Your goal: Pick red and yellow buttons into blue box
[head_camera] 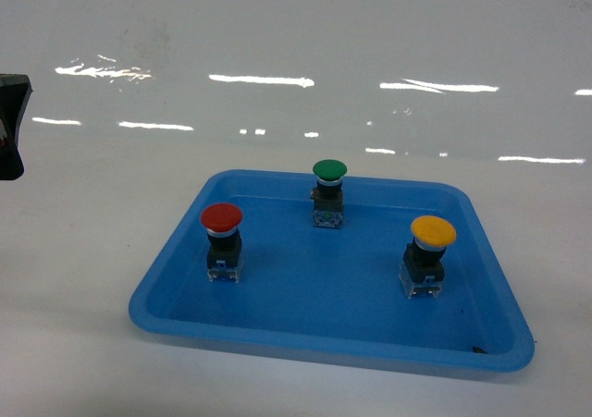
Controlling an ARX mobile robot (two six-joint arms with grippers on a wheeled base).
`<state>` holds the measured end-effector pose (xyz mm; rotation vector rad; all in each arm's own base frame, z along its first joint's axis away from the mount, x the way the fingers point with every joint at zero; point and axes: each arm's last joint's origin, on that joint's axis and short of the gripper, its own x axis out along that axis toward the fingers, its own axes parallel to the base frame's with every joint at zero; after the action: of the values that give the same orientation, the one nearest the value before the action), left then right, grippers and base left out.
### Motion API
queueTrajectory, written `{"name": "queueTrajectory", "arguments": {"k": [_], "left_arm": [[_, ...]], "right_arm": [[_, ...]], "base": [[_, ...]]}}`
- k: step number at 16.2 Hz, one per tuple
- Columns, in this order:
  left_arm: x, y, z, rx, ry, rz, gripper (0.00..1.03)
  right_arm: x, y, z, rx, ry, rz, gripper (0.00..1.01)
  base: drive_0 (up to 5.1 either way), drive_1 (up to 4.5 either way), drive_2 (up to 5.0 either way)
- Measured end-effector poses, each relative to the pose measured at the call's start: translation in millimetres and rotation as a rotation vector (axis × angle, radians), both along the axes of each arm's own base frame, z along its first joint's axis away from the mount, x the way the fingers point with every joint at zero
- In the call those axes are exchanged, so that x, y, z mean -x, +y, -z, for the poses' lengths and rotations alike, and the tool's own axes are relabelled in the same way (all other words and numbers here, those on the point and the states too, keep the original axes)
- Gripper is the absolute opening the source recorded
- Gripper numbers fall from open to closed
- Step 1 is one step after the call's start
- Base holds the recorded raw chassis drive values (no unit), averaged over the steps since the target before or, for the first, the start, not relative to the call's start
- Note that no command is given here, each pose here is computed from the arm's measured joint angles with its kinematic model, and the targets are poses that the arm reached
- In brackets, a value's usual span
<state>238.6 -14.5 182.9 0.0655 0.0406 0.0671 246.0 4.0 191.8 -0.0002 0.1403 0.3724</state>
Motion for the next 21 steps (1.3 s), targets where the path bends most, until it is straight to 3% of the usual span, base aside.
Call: {"name": "queueTrajectory", "arguments": {"k": [2,4,6,9,14,16,18,20,21], "left_arm": [[0,0.0,0,0.0,0.0,0.0,0.98],[0,0.0,0,0.0,0.0,0.0,0.98],[0,0.0,0,0.0,0.0,0.0,0.98],[0,0.0,0,0.0,0.0,0.0,0.98],[0,0.0,0,0.0,0.0,-0.001,0.98],[0,0.1,0,0.0,0.0,-0.002,0.98],[0,0.0,0,0.0,0.0,-0.002,0.98],[0,0.1,0,0.0,0.0,-0.002,0.98],[0,0.1,0,0.0,0.0,-0.002,0.98]], "right_arm": [[-12,5.3,0.2,-0.01,0.034,-0.071,0.98],[-15,5.6,8.1,-0.02,0.071,-0.082,0.98],[-16,16.0,6.4,-0.004,0.049,-0.098,0.98],[-14,18.9,4.6,0.021,0.016,-0.068,0.98],[-15,19.1,6.1,0.031,0.022,-0.071,0.98],[-21,24.2,16.9,0.019,0.06,-0.113,0.98],[-28,38.8,28.9,0.021,0.103,-0.166,0.98],[-30,52.6,25.6,0.027,0.078,-0.213,0.98],[-32,56.5,23.1,0.032,0.061,-0.216,0.98]], "base": [[0.0,0.0,0.0],[0.0,0.0,0.0],[0.0,0.0,0.0],[0.0,0.0,0.0],[0.0,0.0,0.0],[0.0,0.0,0.0],[0.0,0.0,0.0],[0.0,0.0,0.0],[0.0,0.0,0.0]]}}
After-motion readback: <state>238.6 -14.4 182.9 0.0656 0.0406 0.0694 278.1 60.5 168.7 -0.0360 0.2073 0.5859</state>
